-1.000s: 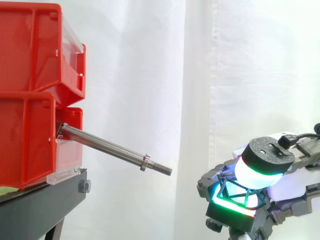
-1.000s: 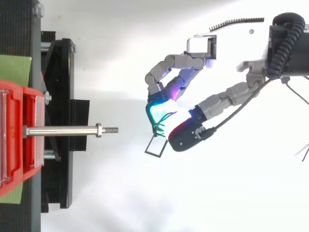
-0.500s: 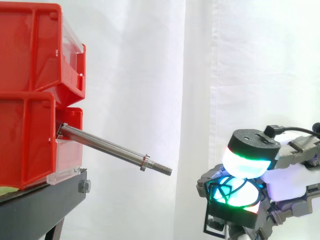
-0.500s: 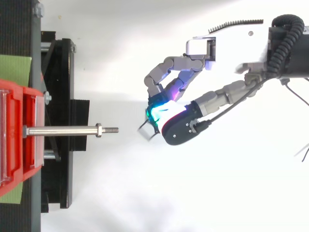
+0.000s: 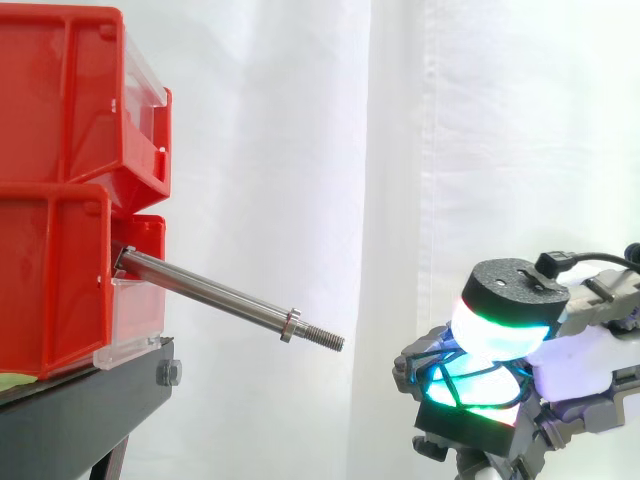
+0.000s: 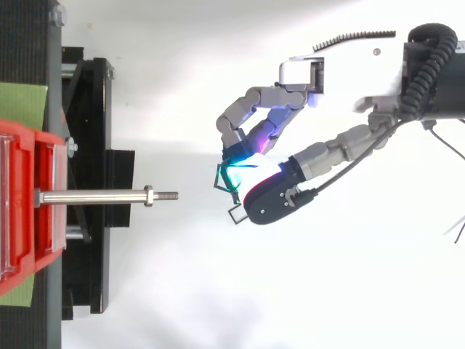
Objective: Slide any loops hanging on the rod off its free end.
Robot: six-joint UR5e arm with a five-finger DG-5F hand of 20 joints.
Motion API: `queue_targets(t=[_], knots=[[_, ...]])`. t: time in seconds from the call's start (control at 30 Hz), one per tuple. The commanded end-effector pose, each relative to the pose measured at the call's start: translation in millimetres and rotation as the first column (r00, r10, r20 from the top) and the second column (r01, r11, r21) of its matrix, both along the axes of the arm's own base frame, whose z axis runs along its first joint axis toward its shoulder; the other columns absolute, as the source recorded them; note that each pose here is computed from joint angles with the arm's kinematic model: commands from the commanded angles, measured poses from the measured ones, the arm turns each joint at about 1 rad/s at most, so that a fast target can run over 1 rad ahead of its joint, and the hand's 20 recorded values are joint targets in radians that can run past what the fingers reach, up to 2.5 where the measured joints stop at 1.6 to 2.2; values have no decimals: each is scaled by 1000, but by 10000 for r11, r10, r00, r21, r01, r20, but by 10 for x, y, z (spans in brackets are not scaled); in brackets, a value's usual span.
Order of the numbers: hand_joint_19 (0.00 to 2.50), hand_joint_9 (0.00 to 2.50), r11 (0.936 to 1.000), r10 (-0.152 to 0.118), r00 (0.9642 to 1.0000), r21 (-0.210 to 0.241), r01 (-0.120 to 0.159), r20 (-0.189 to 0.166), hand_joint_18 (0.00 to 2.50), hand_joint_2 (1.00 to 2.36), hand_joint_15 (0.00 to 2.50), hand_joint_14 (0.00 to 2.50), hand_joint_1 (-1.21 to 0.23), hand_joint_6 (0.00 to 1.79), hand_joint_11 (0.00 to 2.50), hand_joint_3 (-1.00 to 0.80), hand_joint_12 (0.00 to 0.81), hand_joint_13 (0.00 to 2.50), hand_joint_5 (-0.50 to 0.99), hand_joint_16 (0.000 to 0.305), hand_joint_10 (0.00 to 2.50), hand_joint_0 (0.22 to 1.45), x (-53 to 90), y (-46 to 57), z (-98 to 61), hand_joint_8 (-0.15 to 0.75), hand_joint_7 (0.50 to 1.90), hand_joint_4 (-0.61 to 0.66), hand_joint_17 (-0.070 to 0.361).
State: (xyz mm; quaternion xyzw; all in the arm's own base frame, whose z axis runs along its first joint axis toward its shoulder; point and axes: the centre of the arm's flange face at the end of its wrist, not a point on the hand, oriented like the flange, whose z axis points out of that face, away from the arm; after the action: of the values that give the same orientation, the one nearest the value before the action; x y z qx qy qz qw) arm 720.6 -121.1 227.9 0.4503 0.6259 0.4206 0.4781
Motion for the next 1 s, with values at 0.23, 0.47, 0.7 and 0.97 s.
queue_targets(t=[0.23, 0.47, 0.7, 0.97], knots=[[332, 853, 9999, -21, 10000, 131, 21, 11, 702, 1010, 205, 8, -778, 890, 607, -363, 386, 669, -183, 62, 14, 645, 2, 3, 4, 341, 1339, 220, 139], [344, 895, 9996, -31, 10000, 265, 32, -34, 707, 1008, 201, 7, -626, 872, 583, -402, 385, 676, -152, 61, 14, 604, 1, 14, 2, 349, 1420, 234, 138], [361, 928, 9996, -19, 10000, 280, 19, -4, 688, 1017, 205, 7, -513, 861, 572, -273, 390, 671, -135, 61, 14, 586, 10, 25, 16, 356, 1430, 202, 138], [310, 909, 9996, -19, 10000, 281, 17, 72, 796, 1007, 191, 7, -729, 895, 580, -35, 457, 714, -172, 76, 11, 586, 30, 25, 50, 401, 1308, 232, 172]])
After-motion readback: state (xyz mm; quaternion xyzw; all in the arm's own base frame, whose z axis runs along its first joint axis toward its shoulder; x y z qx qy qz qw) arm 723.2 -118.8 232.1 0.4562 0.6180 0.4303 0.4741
